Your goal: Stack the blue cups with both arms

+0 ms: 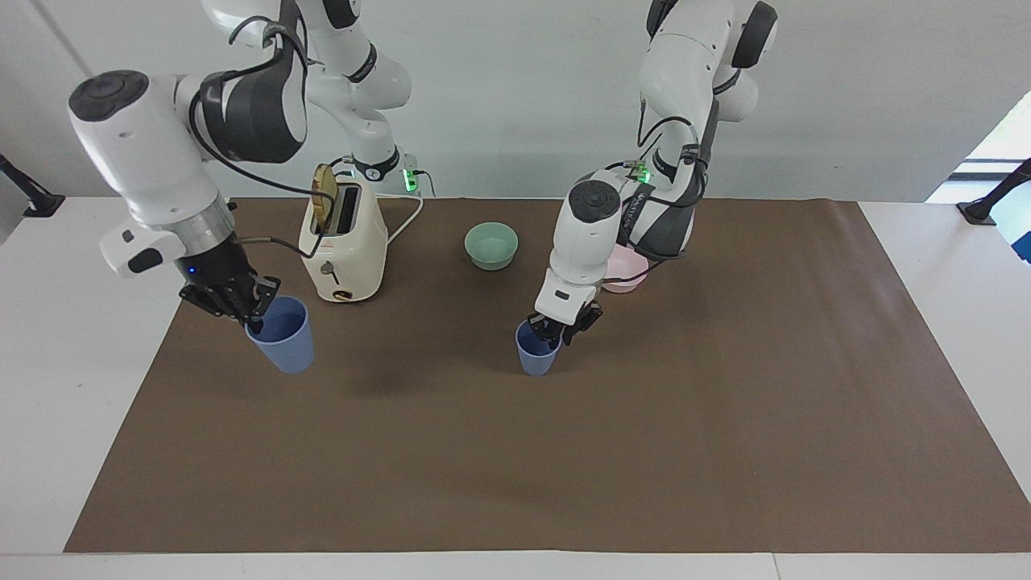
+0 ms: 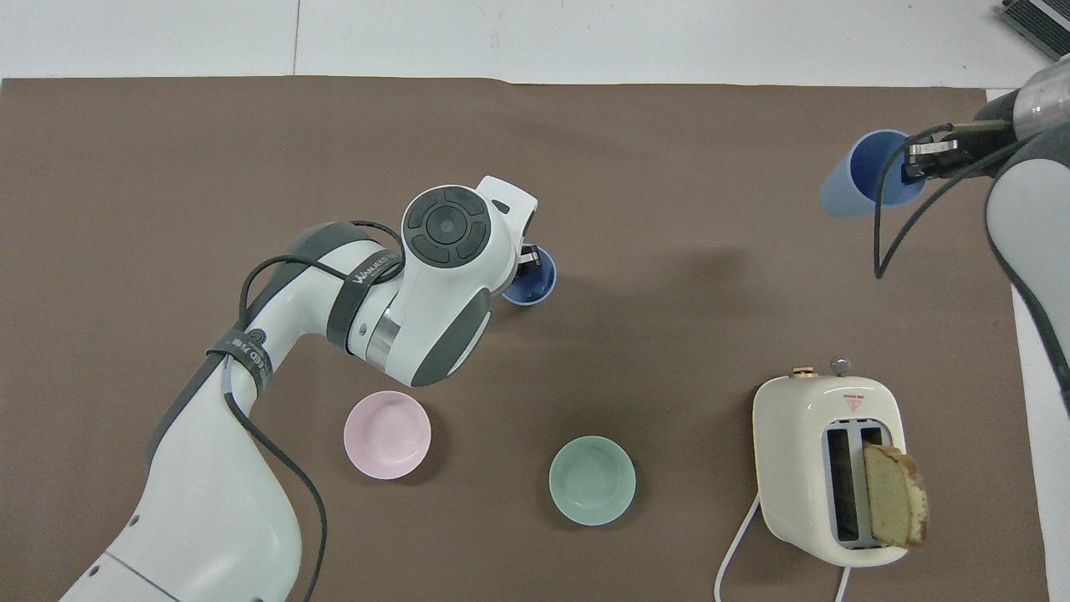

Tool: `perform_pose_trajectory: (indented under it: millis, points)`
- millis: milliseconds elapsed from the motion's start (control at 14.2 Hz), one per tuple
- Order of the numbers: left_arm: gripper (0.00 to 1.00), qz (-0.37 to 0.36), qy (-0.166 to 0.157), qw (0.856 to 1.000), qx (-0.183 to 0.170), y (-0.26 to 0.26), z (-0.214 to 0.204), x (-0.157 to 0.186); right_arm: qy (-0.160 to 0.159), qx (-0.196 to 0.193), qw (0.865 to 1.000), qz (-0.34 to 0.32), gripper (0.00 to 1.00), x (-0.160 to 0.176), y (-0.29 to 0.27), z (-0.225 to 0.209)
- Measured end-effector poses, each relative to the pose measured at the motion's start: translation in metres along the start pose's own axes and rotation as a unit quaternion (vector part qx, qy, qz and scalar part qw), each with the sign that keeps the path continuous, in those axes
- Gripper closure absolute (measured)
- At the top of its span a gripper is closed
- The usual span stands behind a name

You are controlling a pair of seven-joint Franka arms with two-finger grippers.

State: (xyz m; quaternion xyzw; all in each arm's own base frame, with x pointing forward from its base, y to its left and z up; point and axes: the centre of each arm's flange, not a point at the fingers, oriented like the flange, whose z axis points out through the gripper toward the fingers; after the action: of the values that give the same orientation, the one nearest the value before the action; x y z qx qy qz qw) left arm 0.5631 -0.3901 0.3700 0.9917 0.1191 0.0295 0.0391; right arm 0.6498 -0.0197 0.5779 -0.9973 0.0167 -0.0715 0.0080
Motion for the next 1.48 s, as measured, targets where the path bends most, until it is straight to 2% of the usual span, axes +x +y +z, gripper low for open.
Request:
perform_pose_trajectory:
  millis: [141,211,352,634,916,1057,1339,1480]
  points:
    - [0.34,-0.001,-0.003,1.0,0.008,-0.004,-0.018,0.001,0.002,0.0,1.0,0.002,0.95,-0.009,-0.003,-0.02]
    - [0.21,-0.002,-0.002,1.0,0.01,-0.007,-0.033,0.0,0.004,0.001,1.0,0.001,0.95,-0.01,-0.004,-0.023]
    - [0.01,-0.006,0.003,1.0,0.01,-0.013,-0.061,0.0,0.001,0.002,1.0,0.006,0.95,-0.011,-0.013,-0.02]
    - [0.0,-0.011,0.015,1.0,0.014,-0.048,-0.096,0.024,-0.004,0.006,1.0,0.028,0.95,-0.014,-0.057,-0.016]
    - [0.0,0.013,0.003,0.999,0.033,-0.123,-0.134,0.065,-0.006,0.013,0.999,0.032,0.95,-0.023,-0.12,-0.016]
    - [0.0,0.034,-0.003,0.999,0.039,-0.157,-0.153,0.075,-0.011,0.018,0.999,0.026,0.95,-0.034,-0.171,-0.011]
    - [0.0,0.088,-0.023,0.995,0.05,-0.209,-0.191,0.078,-0.01,0.036,0.999,0.031,0.95,-0.069,-0.307,0.029]
    - [0.0,0.108,-0.032,0.992,0.052,-0.232,-0.21,0.076,-0.011,0.04,0.999,0.026,0.95,-0.08,-0.341,0.044]
